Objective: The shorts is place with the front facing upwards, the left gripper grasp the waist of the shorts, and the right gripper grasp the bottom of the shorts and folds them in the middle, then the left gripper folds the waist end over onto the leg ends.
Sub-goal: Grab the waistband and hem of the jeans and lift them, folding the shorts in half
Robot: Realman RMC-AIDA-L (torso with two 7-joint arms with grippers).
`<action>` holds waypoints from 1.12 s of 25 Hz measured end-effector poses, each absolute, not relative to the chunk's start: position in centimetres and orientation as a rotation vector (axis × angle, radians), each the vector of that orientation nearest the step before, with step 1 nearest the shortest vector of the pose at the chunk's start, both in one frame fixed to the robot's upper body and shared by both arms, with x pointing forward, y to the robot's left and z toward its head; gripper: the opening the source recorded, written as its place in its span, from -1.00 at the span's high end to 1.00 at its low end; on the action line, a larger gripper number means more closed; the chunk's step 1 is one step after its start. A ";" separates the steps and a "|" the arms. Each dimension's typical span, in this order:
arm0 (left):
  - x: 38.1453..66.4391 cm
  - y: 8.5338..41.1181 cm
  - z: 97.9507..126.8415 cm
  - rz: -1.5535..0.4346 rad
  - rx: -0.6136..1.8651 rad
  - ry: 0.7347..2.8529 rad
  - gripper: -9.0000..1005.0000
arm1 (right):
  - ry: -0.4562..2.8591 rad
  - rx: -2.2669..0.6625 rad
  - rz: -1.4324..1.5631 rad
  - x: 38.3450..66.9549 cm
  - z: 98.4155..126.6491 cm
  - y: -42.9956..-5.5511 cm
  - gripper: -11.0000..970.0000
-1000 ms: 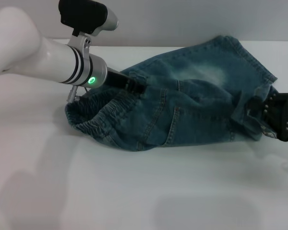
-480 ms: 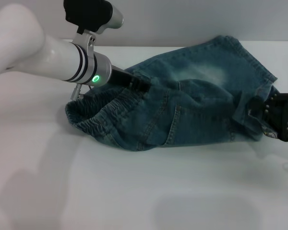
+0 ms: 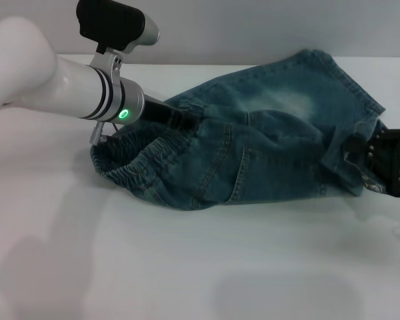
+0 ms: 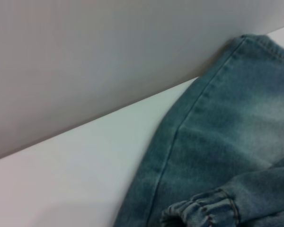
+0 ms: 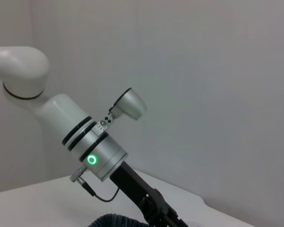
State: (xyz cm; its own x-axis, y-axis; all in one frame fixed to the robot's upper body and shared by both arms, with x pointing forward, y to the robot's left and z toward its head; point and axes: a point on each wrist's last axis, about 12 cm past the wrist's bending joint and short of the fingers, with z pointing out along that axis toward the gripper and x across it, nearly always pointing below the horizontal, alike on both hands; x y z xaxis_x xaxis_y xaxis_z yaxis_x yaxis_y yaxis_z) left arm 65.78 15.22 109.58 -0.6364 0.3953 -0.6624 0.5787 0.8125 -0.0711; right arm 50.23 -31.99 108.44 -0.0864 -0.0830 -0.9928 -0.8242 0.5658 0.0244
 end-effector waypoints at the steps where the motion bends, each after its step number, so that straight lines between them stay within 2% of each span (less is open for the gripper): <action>1: 65.8 15.3 109.5 -0.363 0.712 2.342 -0.21 | 1.551 -0.797 0.742 50.2 108.4 -32.0 0.77; 28: 65.5 13.9 110.1 -0.438 0.750 2.357 -0.21 | 1.542 -0.790 0.735 50.1 108.5 -32.1 0.75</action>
